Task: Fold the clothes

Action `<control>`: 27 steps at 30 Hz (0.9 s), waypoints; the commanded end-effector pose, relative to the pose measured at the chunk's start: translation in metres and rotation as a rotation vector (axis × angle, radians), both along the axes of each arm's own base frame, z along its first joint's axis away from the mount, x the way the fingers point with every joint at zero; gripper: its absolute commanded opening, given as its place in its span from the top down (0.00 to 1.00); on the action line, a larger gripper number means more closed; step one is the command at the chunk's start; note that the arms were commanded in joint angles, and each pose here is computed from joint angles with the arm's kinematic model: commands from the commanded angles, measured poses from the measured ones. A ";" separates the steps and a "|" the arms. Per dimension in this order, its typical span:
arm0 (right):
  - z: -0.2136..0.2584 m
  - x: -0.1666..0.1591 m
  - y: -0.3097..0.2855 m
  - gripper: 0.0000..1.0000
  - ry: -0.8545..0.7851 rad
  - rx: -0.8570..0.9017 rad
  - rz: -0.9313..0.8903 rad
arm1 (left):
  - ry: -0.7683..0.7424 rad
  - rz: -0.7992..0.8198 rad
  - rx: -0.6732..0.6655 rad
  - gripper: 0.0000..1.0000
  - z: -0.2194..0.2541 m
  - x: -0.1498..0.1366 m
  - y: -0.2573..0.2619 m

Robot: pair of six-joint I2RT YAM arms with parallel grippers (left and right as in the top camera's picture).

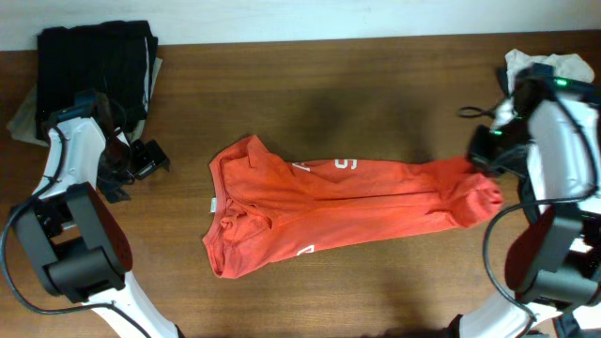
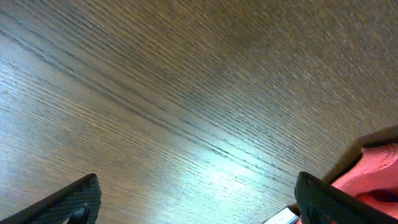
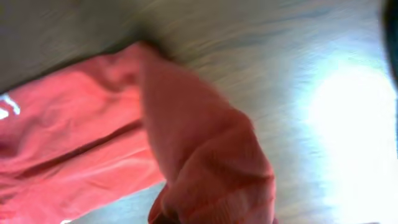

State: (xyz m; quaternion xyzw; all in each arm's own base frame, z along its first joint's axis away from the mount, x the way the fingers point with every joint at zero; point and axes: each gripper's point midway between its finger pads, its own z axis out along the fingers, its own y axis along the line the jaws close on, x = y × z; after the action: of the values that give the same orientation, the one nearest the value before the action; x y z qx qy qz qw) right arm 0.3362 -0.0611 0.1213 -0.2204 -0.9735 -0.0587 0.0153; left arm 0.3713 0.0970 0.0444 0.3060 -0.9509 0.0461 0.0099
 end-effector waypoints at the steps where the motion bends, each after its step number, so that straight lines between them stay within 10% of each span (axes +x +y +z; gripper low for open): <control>1: 0.002 0.016 0.066 0.96 -0.050 0.055 0.113 | -0.001 0.003 0.008 0.01 0.001 0.001 0.002; 16: -0.051 0.020 0.234 0.95 -0.027 0.128 0.365 | -0.001 0.001 0.007 0.01 0.001 0.002 0.001; 17: -0.050 0.019 0.245 0.85 -0.035 0.164 0.379 | 0.000 0.001 0.007 0.01 0.001 0.001 0.001; 19: -0.049 0.016 0.254 0.19 -0.035 0.178 0.400 | 0.004 -0.001 0.006 0.01 0.001 0.001 0.000; 27: -0.038 0.004 0.227 0.10 0.034 0.168 0.452 | 0.004 -0.002 0.006 0.01 0.000 0.001 0.000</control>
State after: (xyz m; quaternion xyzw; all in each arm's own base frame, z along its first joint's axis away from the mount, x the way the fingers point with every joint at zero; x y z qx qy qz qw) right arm 0.3333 0.1762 0.0774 -0.0149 -0.9897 -0.1242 0.0694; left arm 0.3709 0.0967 0.0444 0.3058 -0.9509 0.0461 0.0109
